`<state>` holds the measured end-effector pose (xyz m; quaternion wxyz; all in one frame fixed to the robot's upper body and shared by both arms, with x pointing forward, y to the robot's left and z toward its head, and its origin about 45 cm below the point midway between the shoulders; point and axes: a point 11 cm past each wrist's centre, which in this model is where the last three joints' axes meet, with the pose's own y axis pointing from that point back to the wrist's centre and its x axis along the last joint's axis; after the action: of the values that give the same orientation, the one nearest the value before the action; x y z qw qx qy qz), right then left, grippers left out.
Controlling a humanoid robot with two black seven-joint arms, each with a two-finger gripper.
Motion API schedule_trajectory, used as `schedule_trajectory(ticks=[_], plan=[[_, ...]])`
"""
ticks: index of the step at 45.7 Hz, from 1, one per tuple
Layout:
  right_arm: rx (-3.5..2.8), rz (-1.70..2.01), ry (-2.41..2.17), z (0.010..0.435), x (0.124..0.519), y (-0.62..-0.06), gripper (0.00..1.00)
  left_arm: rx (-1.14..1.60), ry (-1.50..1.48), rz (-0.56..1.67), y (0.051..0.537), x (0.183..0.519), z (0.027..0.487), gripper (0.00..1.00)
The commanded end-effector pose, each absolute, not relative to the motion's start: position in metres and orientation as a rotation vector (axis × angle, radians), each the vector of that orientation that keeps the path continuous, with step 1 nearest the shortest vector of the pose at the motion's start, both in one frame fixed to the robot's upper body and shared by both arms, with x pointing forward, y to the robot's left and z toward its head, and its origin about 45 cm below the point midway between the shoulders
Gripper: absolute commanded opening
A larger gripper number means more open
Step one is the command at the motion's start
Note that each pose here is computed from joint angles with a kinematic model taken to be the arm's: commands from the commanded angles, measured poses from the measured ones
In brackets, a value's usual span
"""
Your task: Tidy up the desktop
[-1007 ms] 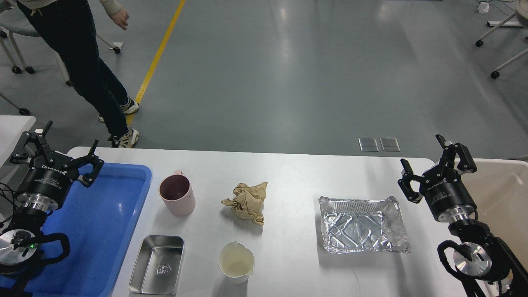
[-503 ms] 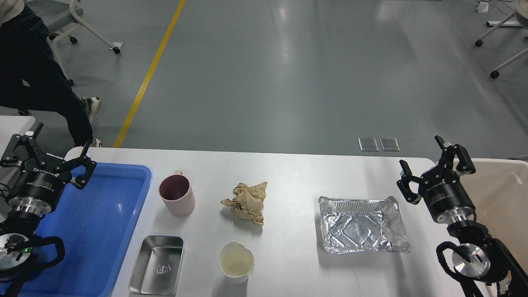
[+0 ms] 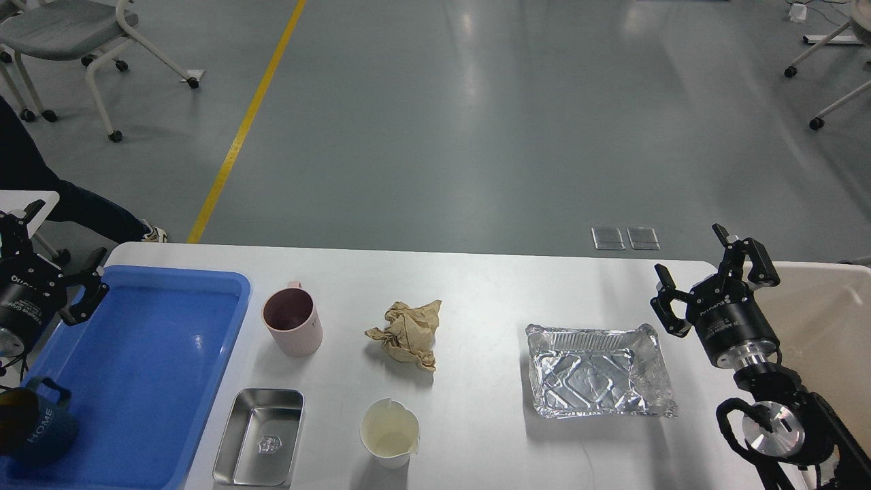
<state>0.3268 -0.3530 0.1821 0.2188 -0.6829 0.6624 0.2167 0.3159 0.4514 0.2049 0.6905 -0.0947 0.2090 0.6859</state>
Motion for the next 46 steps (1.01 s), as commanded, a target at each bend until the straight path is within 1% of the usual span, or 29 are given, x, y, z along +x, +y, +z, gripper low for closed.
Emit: schedule_trajectory(ticks=[1,9,20,28,37,46], plan=[[-1.895,0.599,1.834,0.182,0.327,-0.353,1.00,-0.030,0.405,1.500,0.464,0.310,0.214,0.96],[-1.894,0.598,1.838,0.182,0.327,-0.355,1.00,0.185,0.261,1.446,0.478,0.305,0.242,0.96],[-1.898,0.603,1.839,0.180,0.327,-0.354,1.00,0.425,0.133,1.294,0.458,0.293,0.265,0.96],[-1.908,0.600,1.829,0.180,0.326,-0.354,1.00,0.603,0.036,1.236,0.458,0.279,0.271,0.96],[-1.929,0.606,1.820,0.180,0.327,-0.349,1.00,0.856,-0.042,1.169,0.479,0.253,0.256,0.96],[-1.932,0.611,1.821,0.178,0.326,-0.348,1.00,0.902,-0.118,1.171,0.475,0.251,0.261,0.96]])
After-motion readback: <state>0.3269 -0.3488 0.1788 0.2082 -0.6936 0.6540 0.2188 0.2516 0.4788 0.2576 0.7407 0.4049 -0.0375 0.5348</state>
